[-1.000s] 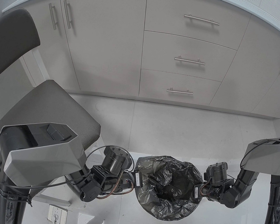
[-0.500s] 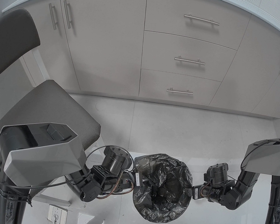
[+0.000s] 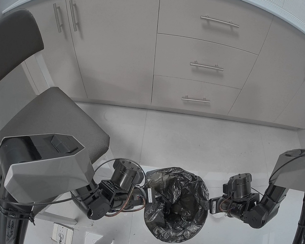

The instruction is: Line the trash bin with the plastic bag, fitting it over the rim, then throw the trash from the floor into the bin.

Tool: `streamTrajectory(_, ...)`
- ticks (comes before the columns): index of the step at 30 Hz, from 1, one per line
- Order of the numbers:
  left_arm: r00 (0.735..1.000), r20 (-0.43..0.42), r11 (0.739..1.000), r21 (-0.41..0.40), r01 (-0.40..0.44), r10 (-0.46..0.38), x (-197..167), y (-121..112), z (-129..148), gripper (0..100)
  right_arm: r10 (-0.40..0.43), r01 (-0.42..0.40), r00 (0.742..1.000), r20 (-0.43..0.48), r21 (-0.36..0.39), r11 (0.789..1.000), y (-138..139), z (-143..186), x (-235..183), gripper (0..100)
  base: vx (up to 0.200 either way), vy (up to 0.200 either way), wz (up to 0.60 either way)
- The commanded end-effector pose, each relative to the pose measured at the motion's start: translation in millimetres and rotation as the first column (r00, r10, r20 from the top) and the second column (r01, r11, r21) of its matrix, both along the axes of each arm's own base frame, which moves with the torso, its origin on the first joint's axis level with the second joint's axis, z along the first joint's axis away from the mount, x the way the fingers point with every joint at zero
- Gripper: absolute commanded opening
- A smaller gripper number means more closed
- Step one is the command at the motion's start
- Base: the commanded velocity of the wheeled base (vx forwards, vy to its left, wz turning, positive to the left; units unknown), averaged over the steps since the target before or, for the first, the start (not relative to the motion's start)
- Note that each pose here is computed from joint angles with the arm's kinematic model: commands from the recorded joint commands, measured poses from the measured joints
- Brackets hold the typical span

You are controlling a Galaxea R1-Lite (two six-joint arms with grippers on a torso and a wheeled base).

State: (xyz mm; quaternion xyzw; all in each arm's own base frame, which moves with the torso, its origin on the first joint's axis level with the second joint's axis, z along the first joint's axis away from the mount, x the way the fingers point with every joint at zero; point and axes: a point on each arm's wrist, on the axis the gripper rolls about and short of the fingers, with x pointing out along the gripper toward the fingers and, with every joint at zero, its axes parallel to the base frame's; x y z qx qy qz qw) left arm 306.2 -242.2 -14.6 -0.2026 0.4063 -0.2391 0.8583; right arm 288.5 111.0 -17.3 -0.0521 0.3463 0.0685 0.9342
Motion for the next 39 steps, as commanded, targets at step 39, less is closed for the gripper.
streamTrajectory(39,1.000,-0.001,1.000,0.001,0.000,0.000,-0.3,-0.5,-1.1,0,-0.157,0.151,0.981,-0.113,-0.066,0.986,-53.3,-29.4,1.0,100,0.000,0.000,0.00)
